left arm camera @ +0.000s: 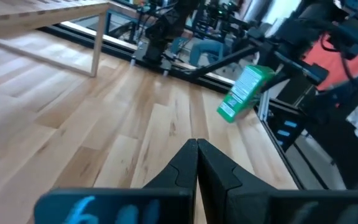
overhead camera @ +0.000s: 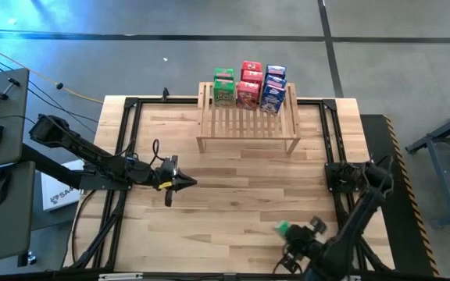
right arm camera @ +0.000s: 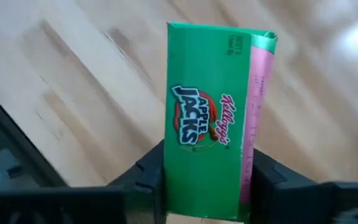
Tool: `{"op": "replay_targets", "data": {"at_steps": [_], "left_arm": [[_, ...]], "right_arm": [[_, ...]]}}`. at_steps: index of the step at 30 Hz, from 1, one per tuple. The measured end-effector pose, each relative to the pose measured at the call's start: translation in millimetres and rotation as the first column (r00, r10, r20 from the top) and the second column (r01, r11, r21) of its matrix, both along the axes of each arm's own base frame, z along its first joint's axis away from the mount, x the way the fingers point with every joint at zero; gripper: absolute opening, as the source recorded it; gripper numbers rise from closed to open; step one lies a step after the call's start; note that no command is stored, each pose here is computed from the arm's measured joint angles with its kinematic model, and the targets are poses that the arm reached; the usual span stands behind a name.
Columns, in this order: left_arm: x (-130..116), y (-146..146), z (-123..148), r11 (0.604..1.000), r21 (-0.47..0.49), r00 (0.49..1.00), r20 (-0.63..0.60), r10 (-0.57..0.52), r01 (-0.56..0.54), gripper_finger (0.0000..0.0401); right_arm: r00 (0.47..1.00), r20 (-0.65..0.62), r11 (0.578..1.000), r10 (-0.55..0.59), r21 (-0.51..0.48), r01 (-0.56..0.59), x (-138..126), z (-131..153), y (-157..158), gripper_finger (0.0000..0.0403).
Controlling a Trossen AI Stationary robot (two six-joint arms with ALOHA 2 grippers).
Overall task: Stack cereal on shelf
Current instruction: Put the green cereal box on the shelf aligned with the other green cereal boxes
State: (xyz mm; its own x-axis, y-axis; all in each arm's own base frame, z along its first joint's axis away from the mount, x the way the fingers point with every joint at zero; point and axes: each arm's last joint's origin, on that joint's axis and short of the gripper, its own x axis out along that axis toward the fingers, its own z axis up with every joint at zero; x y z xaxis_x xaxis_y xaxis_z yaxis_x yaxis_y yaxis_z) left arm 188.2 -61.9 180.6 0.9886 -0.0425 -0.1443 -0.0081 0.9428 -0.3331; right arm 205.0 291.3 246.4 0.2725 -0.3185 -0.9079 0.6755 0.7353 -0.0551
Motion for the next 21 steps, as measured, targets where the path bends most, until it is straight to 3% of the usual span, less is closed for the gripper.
{"op": "replay_targets", "data": {"at_steps": [6, 13, 21], "left_arm": [[-0.7, -4.3, -1.0, 0.999, -0.016, 1.0, -0.005, 0.03, -0.03, 0.0], [8.2, -16.9, 10.6, 1.0, -0.001, 1.0, 0.016, 0.021, -0.021, 0.0], [20.5, -27.1, 20.5, 1.0, 0.016, 1.0, -0.001, -0.001, 0.001, 0.0]], "right_arm": [[0.969, -0.011, 0.959, 0.246, -0.14, -0.245, 41.9, 5.2, -23.9, 0.012], [0.823, -0.129, 0.792, 0.554, -0.222, -0.568, 97.0, 3.7, -59.8, 0.0117], [0.704, -0.135, 0.661, 0.698, -0.257, -0.705, 142.3, -6.0, -98.0, 0.0116]]}}
